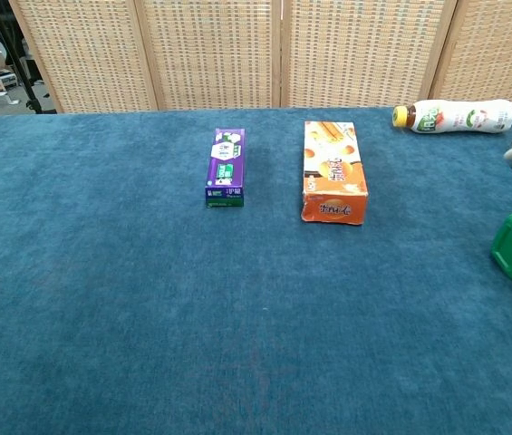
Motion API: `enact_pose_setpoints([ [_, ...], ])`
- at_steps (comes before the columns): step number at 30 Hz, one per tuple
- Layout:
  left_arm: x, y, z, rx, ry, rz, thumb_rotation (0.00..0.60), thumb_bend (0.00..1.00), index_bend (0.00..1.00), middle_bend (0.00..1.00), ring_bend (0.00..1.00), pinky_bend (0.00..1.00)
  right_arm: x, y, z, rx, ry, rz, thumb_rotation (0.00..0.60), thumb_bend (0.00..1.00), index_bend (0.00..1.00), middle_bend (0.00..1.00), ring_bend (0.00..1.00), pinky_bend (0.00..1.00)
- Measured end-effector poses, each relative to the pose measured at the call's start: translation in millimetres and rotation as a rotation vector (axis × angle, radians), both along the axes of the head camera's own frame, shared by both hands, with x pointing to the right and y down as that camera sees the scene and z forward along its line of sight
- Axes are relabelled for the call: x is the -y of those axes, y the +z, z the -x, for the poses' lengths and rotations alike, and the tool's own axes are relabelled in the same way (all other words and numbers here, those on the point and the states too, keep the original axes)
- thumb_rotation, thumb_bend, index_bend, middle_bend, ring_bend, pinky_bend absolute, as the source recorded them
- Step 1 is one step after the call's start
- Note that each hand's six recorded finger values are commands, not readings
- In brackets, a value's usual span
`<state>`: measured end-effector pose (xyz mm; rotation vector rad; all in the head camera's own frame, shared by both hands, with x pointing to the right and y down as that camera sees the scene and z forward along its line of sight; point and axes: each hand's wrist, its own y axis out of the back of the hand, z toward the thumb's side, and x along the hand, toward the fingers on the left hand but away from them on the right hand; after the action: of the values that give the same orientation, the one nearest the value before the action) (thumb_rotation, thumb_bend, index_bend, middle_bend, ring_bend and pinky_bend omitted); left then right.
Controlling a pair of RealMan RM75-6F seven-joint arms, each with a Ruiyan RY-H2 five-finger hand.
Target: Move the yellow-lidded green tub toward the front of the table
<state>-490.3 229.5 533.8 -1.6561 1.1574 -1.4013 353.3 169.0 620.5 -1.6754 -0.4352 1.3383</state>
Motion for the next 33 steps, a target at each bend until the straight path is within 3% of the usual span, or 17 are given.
enact_pose_setpoints([
  [6, 1.4, 0.9, 1.8, 0.001, -0.004, 0.004, 0.6, 0.0, 0.0, 0.0, 0.0, 0.0, 4.1, 6.9, 22.4, -0.145, -0.059, 0.102, 0.6, 0.0, 0.0, 0.0, 0.0, 0.03],
  [16, 3.2, 1.6, 4.2, 0.001, -0.013, 0.006, 0.6, 0.0, 0.0, 0.0, 0.0, 0.0, 33.7, 23.3, 33.7, -0.253, -0.06, 0.123, 0.6, 0.0, 0.04, 0.01, 0.0, 0.03],
  [23, 4.0, 4.9, 3.3, 0.008, -0.011, 0.015, 0.6, 0.0, 0.0, 0.0, 0.0, 0.0, 42.5, 34.6, 35.9, -0.293, -0.08, 0.111, 0.6, 0.0, 0.21, 0.19, 0.02, 0.03],
  [33, 4.7, 6.3, 3.4, 0.015, -0.014, 0.015, 0.6, 0.0, 0.0, 0.0, 0.0, 0.0, 45.0, 48.7, 42.6, -0.275, -0.102, 0.084, 0.6, 0.02, 0.39, 0.35, 0.14, 0.03],
])
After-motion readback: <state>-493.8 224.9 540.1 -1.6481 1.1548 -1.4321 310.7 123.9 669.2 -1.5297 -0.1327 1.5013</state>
